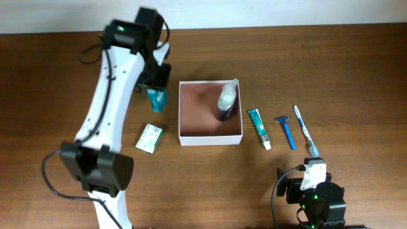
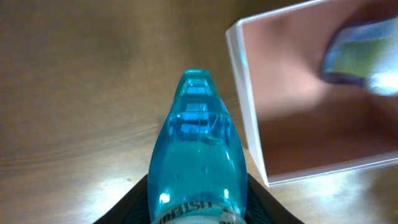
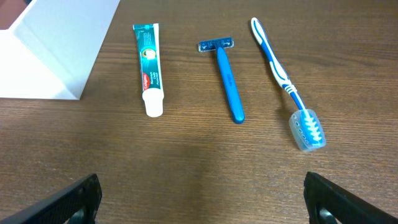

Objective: Pack container

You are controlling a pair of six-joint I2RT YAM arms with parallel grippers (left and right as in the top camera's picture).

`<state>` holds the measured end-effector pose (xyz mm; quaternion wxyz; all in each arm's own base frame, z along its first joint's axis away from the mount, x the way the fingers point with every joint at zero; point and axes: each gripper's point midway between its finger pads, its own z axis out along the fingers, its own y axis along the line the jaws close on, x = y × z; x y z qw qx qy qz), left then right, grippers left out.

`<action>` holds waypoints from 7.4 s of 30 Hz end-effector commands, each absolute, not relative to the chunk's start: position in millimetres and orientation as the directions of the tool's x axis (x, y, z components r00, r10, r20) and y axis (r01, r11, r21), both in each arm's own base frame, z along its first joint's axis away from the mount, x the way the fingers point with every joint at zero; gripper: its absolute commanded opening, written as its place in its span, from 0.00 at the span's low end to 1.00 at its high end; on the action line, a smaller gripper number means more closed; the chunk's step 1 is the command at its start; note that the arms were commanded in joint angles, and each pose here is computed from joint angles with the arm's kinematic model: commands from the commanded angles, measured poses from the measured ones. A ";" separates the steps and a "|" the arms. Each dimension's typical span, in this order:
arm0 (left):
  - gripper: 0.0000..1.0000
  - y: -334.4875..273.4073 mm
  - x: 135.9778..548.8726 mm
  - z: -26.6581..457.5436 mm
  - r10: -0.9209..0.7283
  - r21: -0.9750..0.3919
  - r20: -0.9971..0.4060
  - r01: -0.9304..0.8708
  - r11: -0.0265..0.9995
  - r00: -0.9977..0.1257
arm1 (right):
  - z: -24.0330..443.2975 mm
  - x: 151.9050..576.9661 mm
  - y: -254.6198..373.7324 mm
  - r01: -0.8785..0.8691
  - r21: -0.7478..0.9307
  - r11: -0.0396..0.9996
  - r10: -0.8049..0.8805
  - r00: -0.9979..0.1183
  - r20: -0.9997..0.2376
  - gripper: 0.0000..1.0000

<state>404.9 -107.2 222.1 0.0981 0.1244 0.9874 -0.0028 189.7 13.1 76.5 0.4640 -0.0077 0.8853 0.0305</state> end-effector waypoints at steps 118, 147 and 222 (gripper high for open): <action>0.39 -61.0 340.1 114.2 0.241 0.023 -0.020 0.241 0.970 -0.970 | 74.0 189.7 11.7 -0.037 0.044 0.998 0.016 -0.570 -0.821 0.99; 0.29 -225.3 345.7 101.1 0.928 0.085 -0.186 0.936 0.342 -0.322 | 74.0 189.7 11.7 -0.037 0.044 0.998 0.016 -0.570 -0.821 0.99; 1.00 45.9 303.2 303.5 -0.078 0.053 -0.427 -0.111 0.992 -0.901 | 229.2 206.8 53.0 -0.200 0.348 0.916 0.271 -0.331 -0.904 0.99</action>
